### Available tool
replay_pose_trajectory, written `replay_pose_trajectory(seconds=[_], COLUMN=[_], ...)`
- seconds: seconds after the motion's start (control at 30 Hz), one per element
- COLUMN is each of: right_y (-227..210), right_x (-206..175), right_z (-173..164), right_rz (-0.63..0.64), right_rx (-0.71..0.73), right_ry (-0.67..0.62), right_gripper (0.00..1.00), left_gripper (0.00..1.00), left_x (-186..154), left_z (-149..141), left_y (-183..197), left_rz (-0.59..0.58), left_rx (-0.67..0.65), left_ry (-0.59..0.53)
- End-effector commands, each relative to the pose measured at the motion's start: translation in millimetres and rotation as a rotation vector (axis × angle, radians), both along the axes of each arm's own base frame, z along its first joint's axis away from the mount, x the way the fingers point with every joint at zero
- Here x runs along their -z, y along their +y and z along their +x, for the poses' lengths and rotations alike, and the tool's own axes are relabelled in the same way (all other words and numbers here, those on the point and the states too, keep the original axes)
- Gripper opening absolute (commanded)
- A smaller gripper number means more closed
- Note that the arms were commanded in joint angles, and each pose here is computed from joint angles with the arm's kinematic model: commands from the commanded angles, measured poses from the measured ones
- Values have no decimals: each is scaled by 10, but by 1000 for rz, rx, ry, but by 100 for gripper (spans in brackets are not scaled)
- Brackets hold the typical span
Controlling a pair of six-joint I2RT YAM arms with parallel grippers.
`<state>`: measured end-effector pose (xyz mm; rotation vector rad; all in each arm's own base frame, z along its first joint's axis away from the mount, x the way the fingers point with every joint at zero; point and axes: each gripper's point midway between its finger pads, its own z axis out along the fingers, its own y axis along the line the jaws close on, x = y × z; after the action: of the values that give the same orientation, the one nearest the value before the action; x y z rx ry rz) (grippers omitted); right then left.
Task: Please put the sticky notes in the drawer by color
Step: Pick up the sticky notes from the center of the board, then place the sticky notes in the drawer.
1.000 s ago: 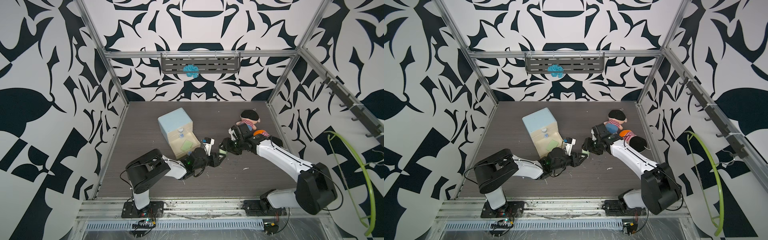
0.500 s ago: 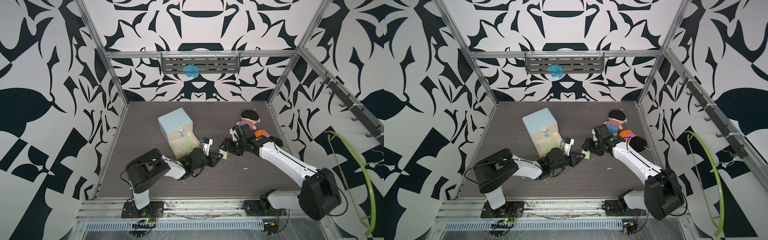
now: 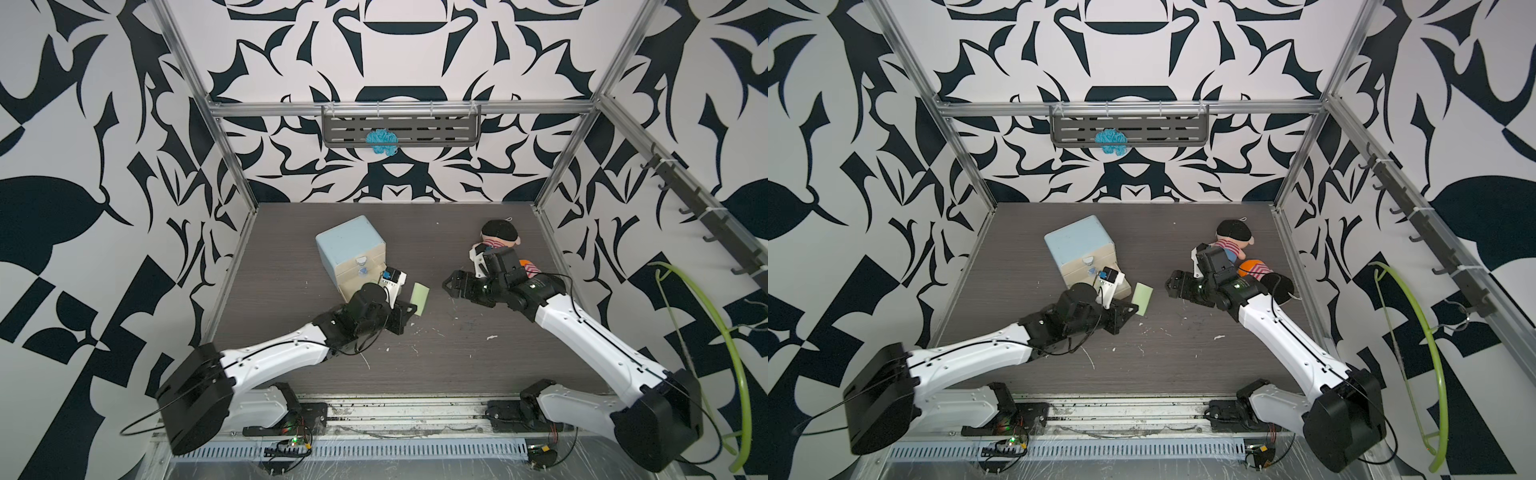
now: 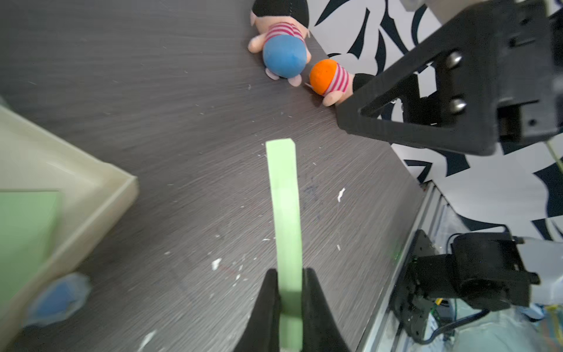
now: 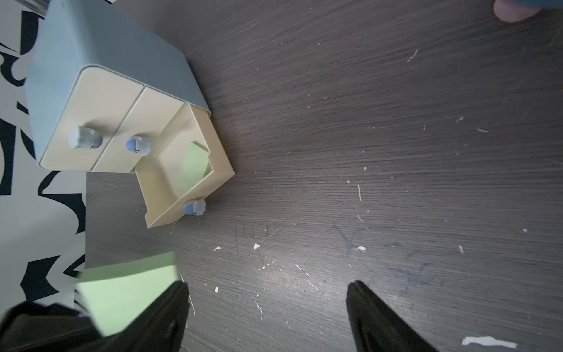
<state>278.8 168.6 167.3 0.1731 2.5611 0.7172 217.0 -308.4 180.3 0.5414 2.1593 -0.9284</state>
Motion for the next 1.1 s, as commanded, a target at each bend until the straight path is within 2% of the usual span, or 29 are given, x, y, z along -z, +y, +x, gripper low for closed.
replay_pose_trajectory(seconds=[0.0, 0.1, 0.33, 0.53, 0.8, 1.07], right_y=[-13, 17, 28, -35, -21, -49], right_x=[-8, 27, 72, 165, 235, 291], right_z=[51, 68, 79, 20, 8, -7], right_rz=[-13, -4, -11, -33, -23, -38], right_rx=[2, -3, -13, -4, -4, -4], right_ry=[-15, -8, 2, 10, 23, 30], right_gripper=[86, 86, 86, 86, 86, 85], left_gripper=[0, 0, 0, 0, 0, 0], left_x=[237, 107, 92, 302, 627, 873], left_z=[-100, -64, 104, 407, 620, 925], left_y=[676, 978, 1139, 1278, 1025, 972], left_rz=[322, 436, 611, 687, 697, 779], left_rx=[10, 11, 110, 126, 259, 265], left_ry=[42, -14, -188, -143, -127, -98])
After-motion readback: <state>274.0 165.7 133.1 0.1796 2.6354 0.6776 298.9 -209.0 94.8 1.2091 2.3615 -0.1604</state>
